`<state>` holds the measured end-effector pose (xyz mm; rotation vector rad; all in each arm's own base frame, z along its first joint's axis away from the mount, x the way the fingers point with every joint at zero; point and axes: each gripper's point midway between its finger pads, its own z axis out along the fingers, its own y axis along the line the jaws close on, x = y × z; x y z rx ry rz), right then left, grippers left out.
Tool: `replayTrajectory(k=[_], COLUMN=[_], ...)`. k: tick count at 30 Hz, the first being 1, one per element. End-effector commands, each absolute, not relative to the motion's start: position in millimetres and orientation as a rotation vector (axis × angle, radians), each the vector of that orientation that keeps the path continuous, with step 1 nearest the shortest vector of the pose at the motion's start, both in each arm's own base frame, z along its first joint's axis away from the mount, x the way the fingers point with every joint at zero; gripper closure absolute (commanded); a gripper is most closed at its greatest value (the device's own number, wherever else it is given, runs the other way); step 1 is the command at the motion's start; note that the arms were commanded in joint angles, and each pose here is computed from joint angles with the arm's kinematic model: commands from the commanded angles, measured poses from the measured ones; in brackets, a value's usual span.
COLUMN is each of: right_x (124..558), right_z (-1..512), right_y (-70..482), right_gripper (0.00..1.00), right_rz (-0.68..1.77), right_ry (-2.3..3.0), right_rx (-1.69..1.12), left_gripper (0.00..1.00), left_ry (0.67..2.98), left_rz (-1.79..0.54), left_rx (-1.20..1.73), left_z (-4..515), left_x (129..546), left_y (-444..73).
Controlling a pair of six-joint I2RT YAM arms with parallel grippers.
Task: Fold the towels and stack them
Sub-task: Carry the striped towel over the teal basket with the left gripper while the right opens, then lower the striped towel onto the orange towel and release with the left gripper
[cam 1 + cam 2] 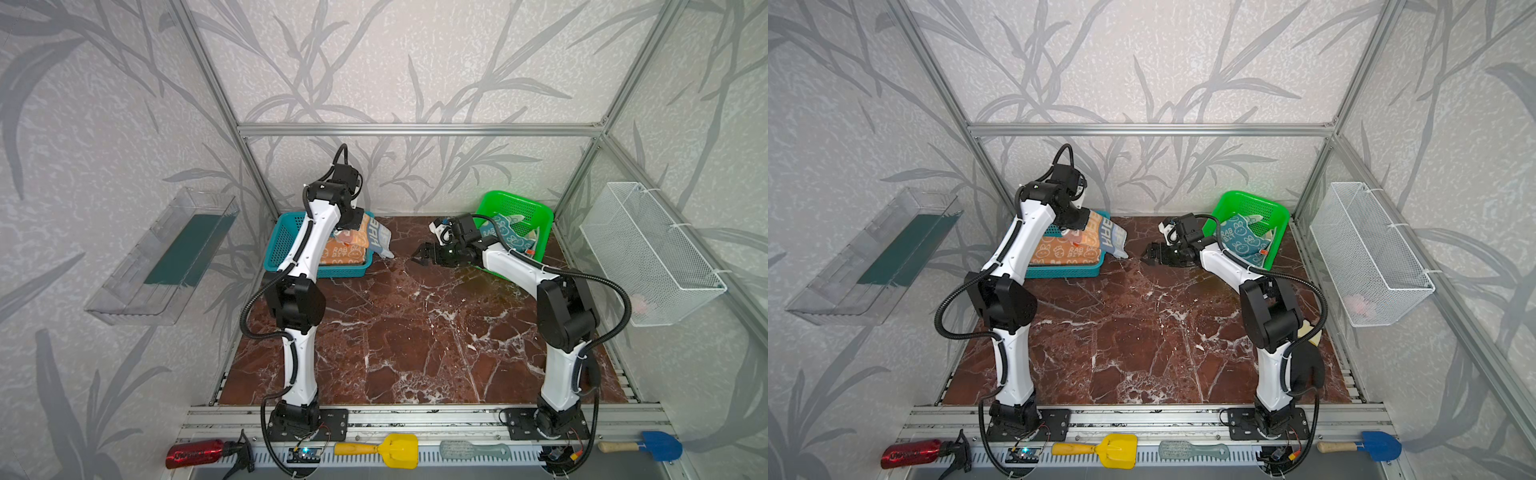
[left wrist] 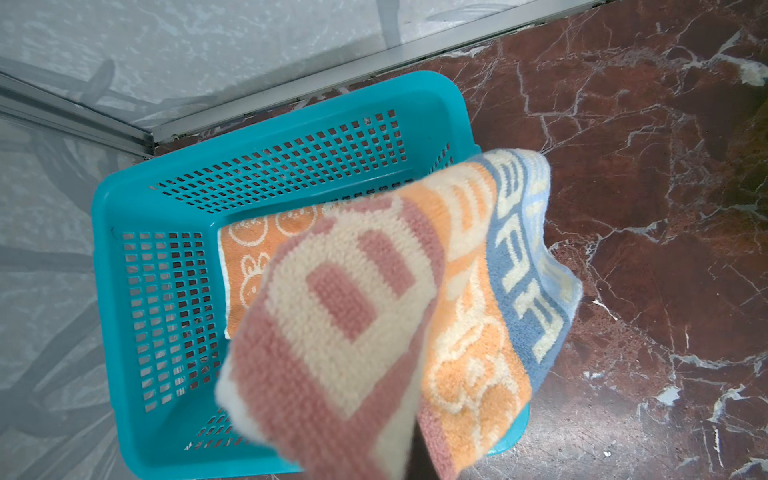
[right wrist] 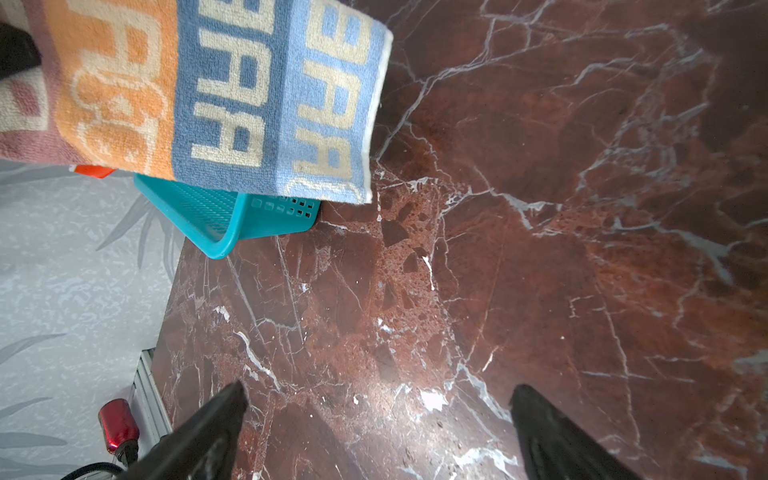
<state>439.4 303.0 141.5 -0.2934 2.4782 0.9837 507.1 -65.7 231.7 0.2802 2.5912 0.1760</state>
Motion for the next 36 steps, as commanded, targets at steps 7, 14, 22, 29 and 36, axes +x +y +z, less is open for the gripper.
replayTrajectory(k=[7, 14, 22, 29, 36], right_x=[442.7, 454.0, 461.3, 462.7, 462.0], right_z=[145.0, 159.0, 161.6, 159.2, 152.8], right_y=[326.7, 344.6, 354.3, 357.5, 357.4], right_gripper=[0.01, 0.01, 0.01, 0.01, 0.01], right_rz=[0.966, 0.973, 0.967, 0.966, 0.966], right_ry=[2.474, 2.409, 2.421, 2.433, 2.451], right_rx=[-0.402, -0.448, -0.471, -0.481, -0.467], left_gripper=[1.00, 1.00, 1.00, 1.00, 1.00], left_ry=[2.638, 2.656, 2.672, 2.688, 2.679], left_rz=[0.265, 0.391, 0.492, 0.527, 0.535], left_rx=[0.314, 0.331, 0.349, 0.341, 0.381], left_z=[208.7, 189.9, 171.8, 157.0, 138.8], left_x=[512.2, 521.5, 526.5, 531.6, 542.6], left_y=[-28.8, -7.0, 16.2, 31.0, 33.9])
